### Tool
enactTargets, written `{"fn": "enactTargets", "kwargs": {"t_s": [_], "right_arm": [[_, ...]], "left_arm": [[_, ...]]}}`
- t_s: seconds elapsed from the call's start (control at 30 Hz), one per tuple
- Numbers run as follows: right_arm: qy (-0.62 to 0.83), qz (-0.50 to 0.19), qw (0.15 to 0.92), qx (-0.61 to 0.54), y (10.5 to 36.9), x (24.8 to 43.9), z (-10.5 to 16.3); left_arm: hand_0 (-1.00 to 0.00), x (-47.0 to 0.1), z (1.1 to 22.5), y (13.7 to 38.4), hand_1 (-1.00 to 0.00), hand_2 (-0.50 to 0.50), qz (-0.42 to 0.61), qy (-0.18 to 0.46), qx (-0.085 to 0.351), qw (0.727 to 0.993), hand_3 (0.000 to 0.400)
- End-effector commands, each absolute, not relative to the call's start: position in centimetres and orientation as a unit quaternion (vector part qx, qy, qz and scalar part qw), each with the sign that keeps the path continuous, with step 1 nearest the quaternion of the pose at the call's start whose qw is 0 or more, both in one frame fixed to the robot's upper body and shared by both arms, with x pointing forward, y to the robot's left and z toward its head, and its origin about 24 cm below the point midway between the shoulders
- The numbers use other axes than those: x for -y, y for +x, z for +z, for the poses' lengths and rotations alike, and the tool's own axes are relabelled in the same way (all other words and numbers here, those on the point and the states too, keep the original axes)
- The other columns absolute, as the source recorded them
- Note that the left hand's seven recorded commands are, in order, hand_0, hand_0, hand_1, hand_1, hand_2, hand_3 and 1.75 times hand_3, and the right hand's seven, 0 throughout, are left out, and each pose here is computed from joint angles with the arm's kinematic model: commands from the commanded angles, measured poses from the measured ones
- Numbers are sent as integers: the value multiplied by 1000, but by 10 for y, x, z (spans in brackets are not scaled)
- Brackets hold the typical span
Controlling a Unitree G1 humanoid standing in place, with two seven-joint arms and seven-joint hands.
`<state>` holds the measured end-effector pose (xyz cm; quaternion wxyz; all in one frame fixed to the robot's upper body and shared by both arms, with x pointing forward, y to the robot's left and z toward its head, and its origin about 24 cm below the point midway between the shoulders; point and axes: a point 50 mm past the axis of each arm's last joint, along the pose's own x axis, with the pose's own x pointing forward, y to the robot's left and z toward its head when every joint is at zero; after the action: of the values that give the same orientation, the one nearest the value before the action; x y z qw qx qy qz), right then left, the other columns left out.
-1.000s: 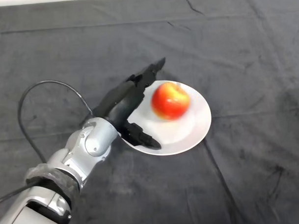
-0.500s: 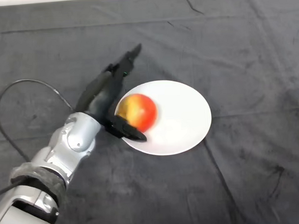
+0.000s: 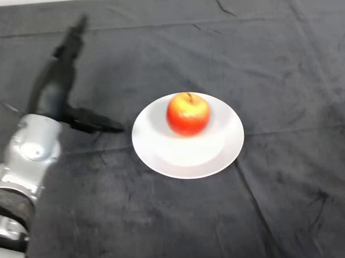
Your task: Move the apple to the plate
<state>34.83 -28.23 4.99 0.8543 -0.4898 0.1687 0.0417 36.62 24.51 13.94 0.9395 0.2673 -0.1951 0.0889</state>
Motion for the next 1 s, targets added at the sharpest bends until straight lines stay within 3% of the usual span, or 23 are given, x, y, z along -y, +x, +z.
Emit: {"fn": "enactTargets", "kwargs": {"t_s": [0.03, 1.0], "right_arm": [[-498, 29, 850, -170, 347, 292, 55], [-497, 29, 850, -170, 347, 292, 55]], "left_arm": [[0, -275, 142, 353, 0, 0, 136, 275, 194, 932, 0], [0, -378, 182, 295, 0, 0, 347, 239, 228, 878, 0]]}}
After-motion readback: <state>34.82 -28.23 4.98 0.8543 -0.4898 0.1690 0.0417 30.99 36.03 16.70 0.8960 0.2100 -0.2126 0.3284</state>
